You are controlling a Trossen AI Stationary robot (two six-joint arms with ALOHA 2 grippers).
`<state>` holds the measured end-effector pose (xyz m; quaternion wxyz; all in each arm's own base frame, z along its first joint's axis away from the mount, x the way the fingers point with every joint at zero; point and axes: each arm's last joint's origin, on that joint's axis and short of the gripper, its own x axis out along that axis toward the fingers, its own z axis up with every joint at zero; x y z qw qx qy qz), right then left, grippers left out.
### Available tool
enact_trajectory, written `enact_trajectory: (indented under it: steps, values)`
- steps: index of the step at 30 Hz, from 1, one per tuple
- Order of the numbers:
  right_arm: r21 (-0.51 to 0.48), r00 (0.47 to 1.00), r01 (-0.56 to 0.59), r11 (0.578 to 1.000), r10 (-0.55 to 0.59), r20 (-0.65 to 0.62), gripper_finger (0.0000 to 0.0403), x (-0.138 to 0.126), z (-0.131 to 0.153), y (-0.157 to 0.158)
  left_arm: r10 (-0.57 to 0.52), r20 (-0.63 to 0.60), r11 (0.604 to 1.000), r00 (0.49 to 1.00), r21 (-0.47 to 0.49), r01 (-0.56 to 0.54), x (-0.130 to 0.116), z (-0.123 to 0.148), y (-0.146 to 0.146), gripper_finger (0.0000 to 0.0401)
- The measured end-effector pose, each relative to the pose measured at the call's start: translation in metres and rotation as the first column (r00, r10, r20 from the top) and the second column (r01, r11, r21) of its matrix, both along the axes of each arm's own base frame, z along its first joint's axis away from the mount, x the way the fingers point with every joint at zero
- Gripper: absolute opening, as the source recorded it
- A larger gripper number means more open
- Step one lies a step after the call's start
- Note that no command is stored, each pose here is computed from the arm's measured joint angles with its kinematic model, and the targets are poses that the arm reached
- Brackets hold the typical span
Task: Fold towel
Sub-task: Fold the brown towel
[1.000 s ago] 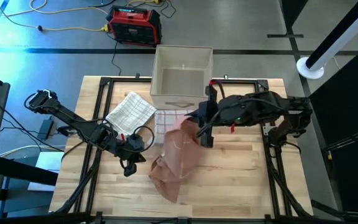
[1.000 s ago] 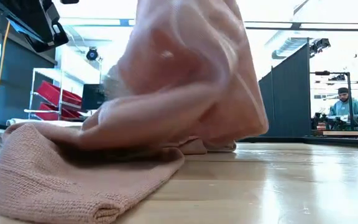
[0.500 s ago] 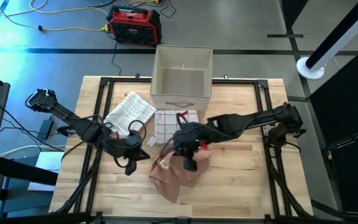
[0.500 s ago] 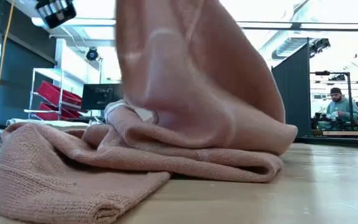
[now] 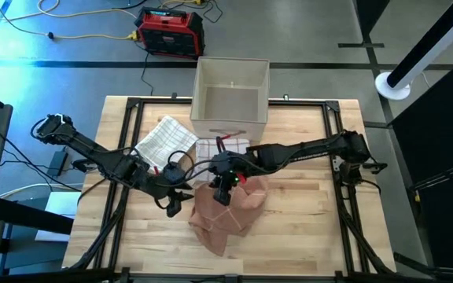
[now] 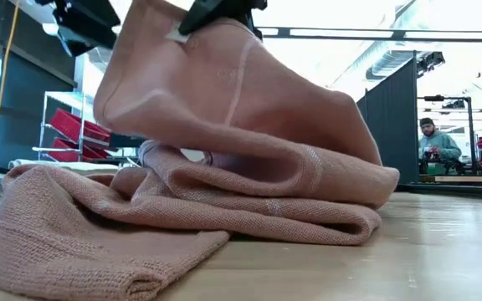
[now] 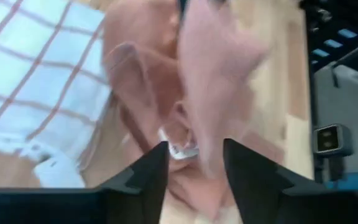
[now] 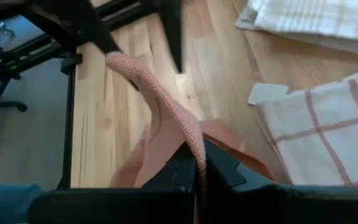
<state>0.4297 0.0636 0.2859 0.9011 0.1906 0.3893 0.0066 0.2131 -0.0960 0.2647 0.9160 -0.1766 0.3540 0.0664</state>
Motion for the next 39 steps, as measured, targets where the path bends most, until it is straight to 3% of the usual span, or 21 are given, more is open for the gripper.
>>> enact_trajectory:
  steps: [9,16,21,27,33,39]
  values:
    - [-0.018,1.000,0.008,1.000,-0.008,-0.007,0.0000,-0.001,0.000,0.000,0.002,0.131,1.000,0.991,0.011,-0.004,0.009,0.010,-0.001,0.0235]
    - [-0.054,0.999,0.037,0.998,-0.039,-0.032,0.0000,-0.003,-0.002,-0.002,0.038,0.149,0.996,0.988,-0.080,-0.026,0.010,0.012,-0.002,0.0247]
    - [-0.054,0.999,0.039,0.998,-0.041,-0.027,0.0000,-0.002,-0.002,-0.002,0.144,0.178,0.989,0.973,0.002,-0.147,0.014,0.008,0.001,0.0246]
    - [-0.054,0.999,0.039,0.998,-0.040,-0.027,0.0000,-0.002,-0.002,-0.002,0.120,0.151,0.991,0.981,0.045,-0.128,0.024,0.000,0.004,0.0243]
    - [-0.053,0.999,0.036,0.998,-0.037,-0.026,0.0000,-0.002,-0.002,-0.001,0.095,0.154,0.992,0.984,0.070,-0.107,0.031,-0.004,0.005,0.0188]
    - [-0.056,0.999,0.022,0.998,-0.024,-0.028,0.0000,-0.003,-0.002,-0.001,0.086,0.162,0.990,0.983,0.093,-0.102,0.032,-0.003,0.007,0.0057]
